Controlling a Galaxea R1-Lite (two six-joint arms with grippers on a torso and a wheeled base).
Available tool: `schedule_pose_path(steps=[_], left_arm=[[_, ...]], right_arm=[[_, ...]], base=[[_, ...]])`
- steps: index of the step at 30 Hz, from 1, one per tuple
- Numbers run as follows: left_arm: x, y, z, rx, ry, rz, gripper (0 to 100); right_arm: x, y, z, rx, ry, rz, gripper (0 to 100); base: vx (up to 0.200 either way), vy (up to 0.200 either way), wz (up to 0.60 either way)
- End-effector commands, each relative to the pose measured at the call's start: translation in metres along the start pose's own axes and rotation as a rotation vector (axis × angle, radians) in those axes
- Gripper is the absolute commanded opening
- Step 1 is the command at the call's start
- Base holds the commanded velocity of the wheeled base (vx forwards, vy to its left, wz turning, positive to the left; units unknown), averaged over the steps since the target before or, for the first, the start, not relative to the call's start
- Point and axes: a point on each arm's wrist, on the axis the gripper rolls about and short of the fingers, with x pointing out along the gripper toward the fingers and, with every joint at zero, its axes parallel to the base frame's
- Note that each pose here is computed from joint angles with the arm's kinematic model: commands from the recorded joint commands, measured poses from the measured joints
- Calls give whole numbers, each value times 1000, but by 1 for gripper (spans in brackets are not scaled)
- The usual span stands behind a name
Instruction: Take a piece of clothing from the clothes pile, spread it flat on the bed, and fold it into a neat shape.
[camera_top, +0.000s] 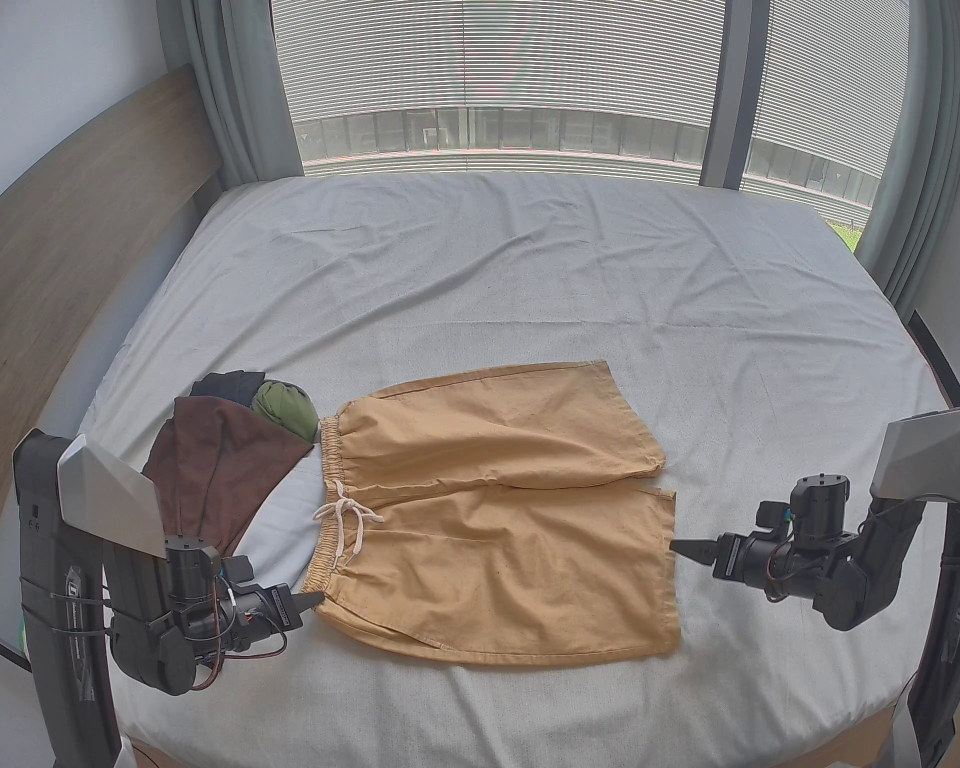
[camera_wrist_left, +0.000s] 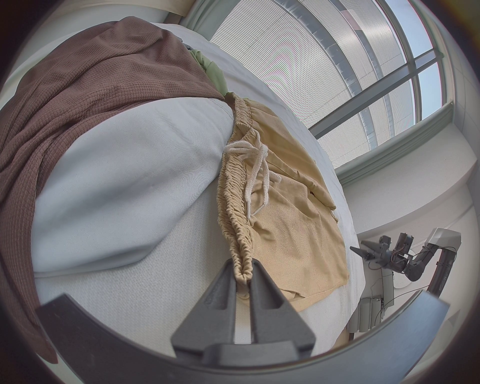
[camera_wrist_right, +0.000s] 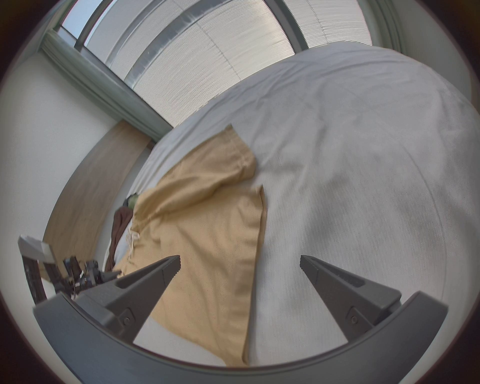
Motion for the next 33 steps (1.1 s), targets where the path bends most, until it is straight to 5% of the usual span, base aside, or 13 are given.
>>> schedule_pose_path(steps=[1, 10, 31, 32, 33], left_arm=[[0, 0, 0, 2, -1, -1, 0], [2, -1, 2, 9, -9, -4, 0], [1, -1, 3, 11, -13, -5, 0], [1, -1, 3, 13, -13, -5, 0], [1, -1, 3, 11, -13, -5, 0]], right_arm=[[-1, -5, -20, 4, 84, -16, 100], [-2, -6, -53, -21, 228, -7, 100], [6, 13, -71, -69, 301, 45, 100], [7, 12, -71, -68, 302, 45, 0], [7, 12, -72, -70, 302, 45, 0]], base=[[0, 0, 0], [0, 0, 0], [0, 0, 0], [0, 0, 0], [0, 0, 0]])
